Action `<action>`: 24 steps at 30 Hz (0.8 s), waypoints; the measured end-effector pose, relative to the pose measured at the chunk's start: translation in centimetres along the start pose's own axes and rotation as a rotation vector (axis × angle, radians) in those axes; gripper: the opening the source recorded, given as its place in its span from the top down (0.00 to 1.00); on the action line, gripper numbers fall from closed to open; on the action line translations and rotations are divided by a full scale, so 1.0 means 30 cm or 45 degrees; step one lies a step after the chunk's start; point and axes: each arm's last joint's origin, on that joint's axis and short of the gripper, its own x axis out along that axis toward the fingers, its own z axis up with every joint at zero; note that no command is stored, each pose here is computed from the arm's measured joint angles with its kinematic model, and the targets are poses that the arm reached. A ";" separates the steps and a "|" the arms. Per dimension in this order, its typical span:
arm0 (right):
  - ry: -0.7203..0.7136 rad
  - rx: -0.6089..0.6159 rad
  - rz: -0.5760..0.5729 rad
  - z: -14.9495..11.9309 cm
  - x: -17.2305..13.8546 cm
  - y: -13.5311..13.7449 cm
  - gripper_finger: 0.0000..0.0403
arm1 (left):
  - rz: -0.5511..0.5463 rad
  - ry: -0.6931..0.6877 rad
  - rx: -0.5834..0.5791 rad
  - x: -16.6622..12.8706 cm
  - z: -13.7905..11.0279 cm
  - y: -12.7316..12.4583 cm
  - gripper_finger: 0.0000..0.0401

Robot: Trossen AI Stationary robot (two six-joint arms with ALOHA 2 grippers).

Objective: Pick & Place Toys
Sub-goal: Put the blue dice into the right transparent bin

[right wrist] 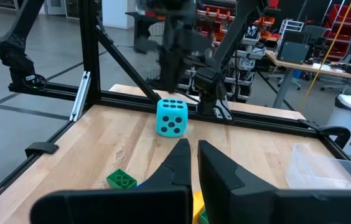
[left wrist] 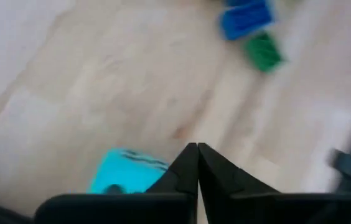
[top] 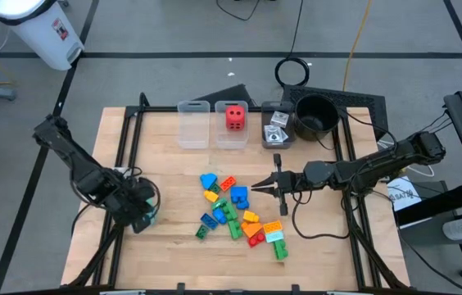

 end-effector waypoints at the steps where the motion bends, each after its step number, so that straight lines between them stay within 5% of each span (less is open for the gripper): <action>1: -0.001 0.000 0.000 0.000 0.000 0.000 0.99 | -0.024 0.025 0.005 -0.011 0.003 -0.009 0.98; 5: 0.000 0.003 0.000 0.000 0.000 0.000 0.99 | 0.023 0.248 -0.031 0.002 -0.015 -0.020 0.99; 12: 0.014 0.002 0.001 -0.003 0.000 0.000 0.99 | 0.478 0.402 -0.194 0.076 -0.047 -0.009 0.99; 20: 0.013 0.002 0.001 -0.003 0.000 0.000 0.99 | 0.358 0.581 -0.286 0.216 -0.069 -0.076 0.97; 24: 0.006 0.000 0.001 -0.001 0.000 0.000 0.99 | 0.488 0.419 -0.094 0.268 -0.052 -0.052 0.99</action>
